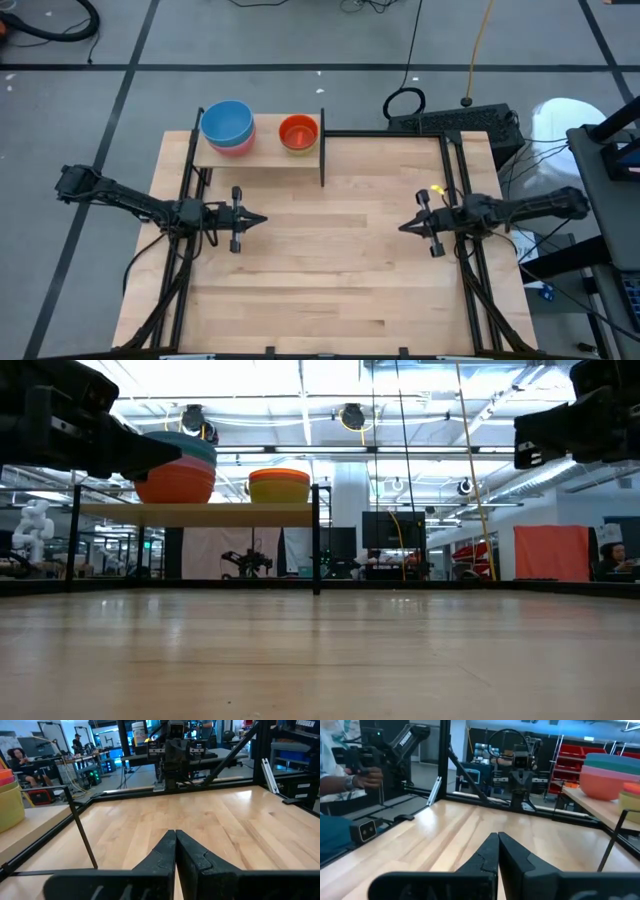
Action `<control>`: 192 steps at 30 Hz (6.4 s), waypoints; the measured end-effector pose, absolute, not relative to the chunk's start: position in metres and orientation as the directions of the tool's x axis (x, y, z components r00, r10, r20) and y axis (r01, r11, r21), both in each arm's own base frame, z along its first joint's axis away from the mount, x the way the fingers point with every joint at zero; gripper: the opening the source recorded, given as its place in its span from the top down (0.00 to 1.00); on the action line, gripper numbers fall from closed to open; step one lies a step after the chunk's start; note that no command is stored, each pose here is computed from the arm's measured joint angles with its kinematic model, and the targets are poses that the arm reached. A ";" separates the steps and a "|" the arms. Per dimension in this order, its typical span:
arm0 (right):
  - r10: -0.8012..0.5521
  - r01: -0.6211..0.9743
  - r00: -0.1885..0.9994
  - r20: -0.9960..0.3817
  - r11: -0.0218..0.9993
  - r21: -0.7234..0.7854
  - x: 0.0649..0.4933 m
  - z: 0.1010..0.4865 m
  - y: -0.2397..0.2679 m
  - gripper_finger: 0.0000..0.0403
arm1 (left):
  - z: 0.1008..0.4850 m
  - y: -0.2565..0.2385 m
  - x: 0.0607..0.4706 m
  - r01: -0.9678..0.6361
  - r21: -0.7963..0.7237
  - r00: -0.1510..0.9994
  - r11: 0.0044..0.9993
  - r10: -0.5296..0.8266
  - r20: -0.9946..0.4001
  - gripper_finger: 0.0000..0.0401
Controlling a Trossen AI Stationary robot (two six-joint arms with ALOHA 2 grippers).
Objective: Place and stack bowls onto a shelf
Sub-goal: Return to Home Position
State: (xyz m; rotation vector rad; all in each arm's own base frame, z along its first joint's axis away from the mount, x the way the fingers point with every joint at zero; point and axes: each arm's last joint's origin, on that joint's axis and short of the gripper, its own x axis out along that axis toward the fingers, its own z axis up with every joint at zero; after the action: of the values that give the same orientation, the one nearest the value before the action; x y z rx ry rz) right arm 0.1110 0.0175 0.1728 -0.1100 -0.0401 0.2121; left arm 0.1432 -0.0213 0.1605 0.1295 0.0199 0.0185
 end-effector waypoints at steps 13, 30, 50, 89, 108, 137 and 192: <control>0.184 -0.180 0.982 0.037 0.980 -0.082 0.096 0.171 0.013 1.00 | 0.161 -0.021 0.143 -0.017 0.121 1.000 0.992 0.019 -0.019 0.97; 0.061 -0.059 0.998 0.030 0.996 -0.070 0.097 0.170 0.009 1.00 | 0.165 -0.019 0.137 0.050 0.146 0.999 0.988 -0.050 -0.003 0.99; 0.062 -0.060 0.998 0.031 0.996 -0.070 0.097 0.170 0.009 1.00 | 0.161 0.003 0.121 -0.002 0.054 0.996 0.999 0.007 -0.085 0.99; 0.062 -0.060 0.998 0.031 0.996 -0.070 0.097 0.170 0.009 1.00 | 0.165 0.001 0.100 -0.003 0.173 1.000 0.985 0.007 -0.023 0.92; 0.061 -0.059 0.998 0.031 0.996 -0.070 0.097 0.170 0.009 1.00 | 0.165 0.001 0.100 -0.004 0.171 1.000 0.985 0.008 -0.023 0.91; 0.061 -0.059 0.998 0.031 0.996 -0.070 0.097 0.170 0.009 1.00 | 0.165 0.001 0.100 -0.004 0.171 1.000 0.985 0.008 -0.023 0.91; 0.061 -0.058 0.998 0.032 0.996 -0.070 0.096 0.170 0.009 1.00 | 0.165 0.001 0.100 -0.004 0.171 1.000 0.985 0.009 -0.023 0.91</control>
State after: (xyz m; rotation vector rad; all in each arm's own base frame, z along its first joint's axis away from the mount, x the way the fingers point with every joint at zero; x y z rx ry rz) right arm 0.0965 0.0093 0.1701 -0.0692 -0.0337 0.0595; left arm 0.0999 0.0007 0.1646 0.1718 0.0241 0.0065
